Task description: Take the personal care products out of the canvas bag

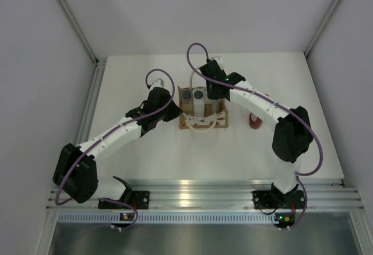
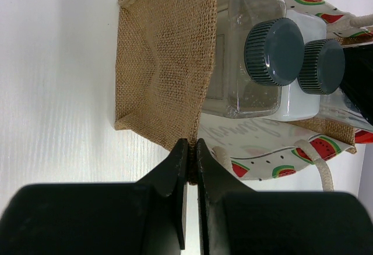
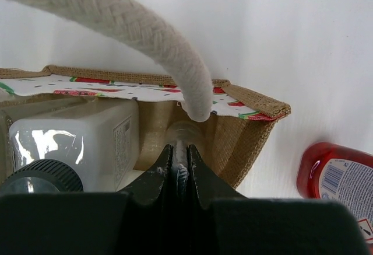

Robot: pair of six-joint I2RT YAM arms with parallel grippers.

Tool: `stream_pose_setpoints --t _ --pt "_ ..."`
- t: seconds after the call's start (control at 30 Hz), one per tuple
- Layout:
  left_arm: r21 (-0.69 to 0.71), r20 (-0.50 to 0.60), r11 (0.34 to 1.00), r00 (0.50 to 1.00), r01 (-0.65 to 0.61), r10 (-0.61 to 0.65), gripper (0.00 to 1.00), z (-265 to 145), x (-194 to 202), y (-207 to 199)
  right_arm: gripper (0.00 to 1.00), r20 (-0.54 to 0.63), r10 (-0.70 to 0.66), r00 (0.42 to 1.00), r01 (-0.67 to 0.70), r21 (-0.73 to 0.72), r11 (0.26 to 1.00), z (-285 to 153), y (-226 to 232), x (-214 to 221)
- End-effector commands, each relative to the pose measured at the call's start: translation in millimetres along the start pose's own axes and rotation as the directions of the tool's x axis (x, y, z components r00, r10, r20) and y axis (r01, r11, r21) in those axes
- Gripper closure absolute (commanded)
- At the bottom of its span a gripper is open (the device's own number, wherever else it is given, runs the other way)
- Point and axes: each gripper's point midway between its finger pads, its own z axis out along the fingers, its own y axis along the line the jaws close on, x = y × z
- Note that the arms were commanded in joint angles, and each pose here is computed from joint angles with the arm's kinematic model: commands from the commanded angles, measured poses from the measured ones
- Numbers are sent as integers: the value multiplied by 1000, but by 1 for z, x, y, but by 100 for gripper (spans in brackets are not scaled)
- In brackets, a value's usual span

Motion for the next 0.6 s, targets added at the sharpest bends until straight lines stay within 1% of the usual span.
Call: stream_pose_setpoints --t 0.0,0.27,0.43,0.57 --pt "11 22 1000 1000 -16 16 100 0 -4 -2 100 64 -2 998 3 -25 1000 -29 -3 -20" --pt "4 32 1000 999 -16 16 100 -1 -5 0 100 139 19 990 -8 -79 997 -61 -5 -45" --pt "0 30 1000 999 -12 12 100 -1 -4 1 100 151 19 988 -3 -104 995 -69 -4 -50" --pt "1 33 1000 999 -12 12 100 -2 -5 1 100 176 37 984 -9 -156 988 -87 -1 -59"
